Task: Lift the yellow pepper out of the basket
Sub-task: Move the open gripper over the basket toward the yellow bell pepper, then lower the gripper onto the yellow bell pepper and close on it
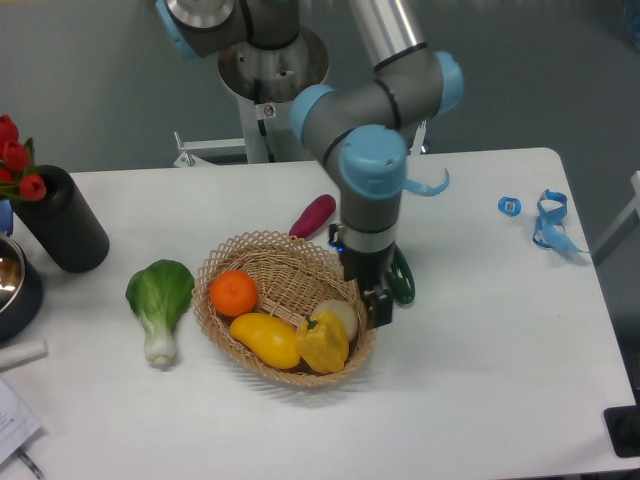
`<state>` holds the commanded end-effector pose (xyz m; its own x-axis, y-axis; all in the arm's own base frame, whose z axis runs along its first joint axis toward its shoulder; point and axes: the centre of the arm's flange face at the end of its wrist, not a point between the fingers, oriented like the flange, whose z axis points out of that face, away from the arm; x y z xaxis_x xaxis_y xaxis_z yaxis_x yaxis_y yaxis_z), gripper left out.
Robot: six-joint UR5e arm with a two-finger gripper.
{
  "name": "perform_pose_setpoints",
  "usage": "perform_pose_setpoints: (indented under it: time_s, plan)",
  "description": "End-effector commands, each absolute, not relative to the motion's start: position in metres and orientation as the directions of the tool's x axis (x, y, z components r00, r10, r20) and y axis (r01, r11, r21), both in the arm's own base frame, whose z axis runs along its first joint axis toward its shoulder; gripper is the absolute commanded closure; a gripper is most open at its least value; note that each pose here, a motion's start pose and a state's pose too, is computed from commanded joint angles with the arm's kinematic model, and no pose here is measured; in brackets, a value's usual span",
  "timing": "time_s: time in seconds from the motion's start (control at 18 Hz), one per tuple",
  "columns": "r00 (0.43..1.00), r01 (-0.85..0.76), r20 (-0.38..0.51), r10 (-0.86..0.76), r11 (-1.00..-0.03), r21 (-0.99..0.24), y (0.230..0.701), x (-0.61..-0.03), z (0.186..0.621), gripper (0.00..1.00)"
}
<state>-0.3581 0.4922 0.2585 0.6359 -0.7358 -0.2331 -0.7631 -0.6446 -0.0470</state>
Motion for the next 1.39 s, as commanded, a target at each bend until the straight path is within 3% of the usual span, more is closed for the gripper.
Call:
perform_pose_setpoints:
  time_s: [0.94, 1.0, 1.11, 1.22, 1.28, 1.39]
  plan:
    - [0.630, -0.768, -0.251, -0.735, -0.637, -0.063, 0.520, -0.346, 0.248, 0.05]
    - [0.632, -0.766, -0.251, -0.733, -0.639, -0.064, 0.520, -0.346, 0.248, 0.08]
    - [0.635, -0.764, -0.250, -0.731, -0.641, -0.065, 0.521, -0.345, 0.248, 0.24]
    - [0.635, -0.764, -0.250, -0.731, -0.642, -0.064, 0.521, -0.345, 0.248, 0.47]
    - [0.637, -0.762, -0.250, -0.729, -0.644, -0.065, 0.521, -0.345, 0.248, 0.65]
    - [0.638, -0.761, -0.250, -0.728, -0.646, -0.064, 0.521, -0.345, 0.249, 0.66]
